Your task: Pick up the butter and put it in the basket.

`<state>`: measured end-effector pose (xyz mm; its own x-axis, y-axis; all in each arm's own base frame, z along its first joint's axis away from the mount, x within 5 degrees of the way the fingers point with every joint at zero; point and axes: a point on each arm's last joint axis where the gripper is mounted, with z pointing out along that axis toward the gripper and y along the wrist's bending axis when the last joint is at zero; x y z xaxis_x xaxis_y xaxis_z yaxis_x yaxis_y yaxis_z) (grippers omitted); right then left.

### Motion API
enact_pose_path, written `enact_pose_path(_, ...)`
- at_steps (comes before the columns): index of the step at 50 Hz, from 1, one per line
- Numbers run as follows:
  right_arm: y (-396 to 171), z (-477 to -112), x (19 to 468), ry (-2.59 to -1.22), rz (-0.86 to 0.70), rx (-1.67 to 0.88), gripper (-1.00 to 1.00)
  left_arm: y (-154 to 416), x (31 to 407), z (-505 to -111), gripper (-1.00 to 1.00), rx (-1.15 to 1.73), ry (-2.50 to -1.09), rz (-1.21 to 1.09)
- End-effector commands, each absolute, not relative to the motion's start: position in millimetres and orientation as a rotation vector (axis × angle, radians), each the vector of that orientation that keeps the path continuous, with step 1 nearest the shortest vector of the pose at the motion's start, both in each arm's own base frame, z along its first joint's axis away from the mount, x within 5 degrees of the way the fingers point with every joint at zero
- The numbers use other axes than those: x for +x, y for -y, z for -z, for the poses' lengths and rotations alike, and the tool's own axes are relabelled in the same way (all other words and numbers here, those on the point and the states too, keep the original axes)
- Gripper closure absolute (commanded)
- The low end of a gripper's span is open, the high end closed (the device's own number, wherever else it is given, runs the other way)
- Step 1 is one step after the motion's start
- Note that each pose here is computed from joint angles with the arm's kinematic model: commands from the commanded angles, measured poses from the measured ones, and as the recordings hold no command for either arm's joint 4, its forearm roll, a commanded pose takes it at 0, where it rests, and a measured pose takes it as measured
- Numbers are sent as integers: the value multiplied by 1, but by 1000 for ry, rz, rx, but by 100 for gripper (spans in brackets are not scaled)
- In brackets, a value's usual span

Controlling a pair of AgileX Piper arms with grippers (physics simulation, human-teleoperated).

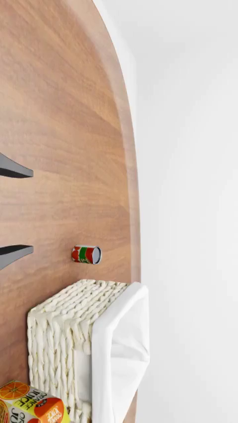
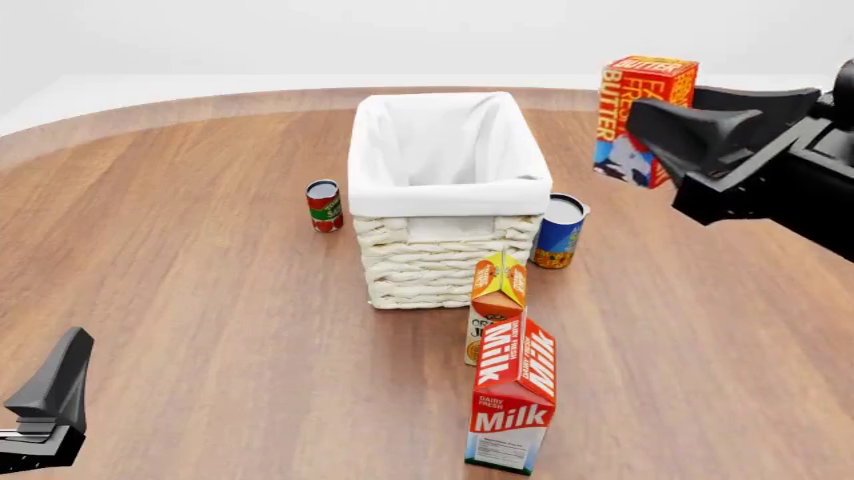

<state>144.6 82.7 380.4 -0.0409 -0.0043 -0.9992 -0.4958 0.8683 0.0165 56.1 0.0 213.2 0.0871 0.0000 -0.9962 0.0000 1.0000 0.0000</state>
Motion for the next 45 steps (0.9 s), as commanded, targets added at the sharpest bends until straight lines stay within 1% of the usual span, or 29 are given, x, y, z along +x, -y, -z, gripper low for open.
enact_pose_path(1,-99,-395,153,-1490,-570,-330,100,0,56,-213,-100,0,-1484,0)
enact_pose_path(12,-110,-397,170,-1482,-608,-297,100,0,56,-213,-100,0,-1484,0)
enact_pose_path(22,-127,-408,195,-1504,-573,-335,100,0,56,-213,-100,0,-1484,0)
enact_pose_path(34,-148,-420,213,-1526,-561,-393,100,0,56,-213,-100,0,-1484,0)
enact_pose_path(39,-163,-420,232,-1574,-535,-428,100,0,56,-213,-100,0,-1484,0)
enact_pose_path(45,-177,-403,260,-1658,-469,-480,100,0,56,-213,-100,0,-1484,0)
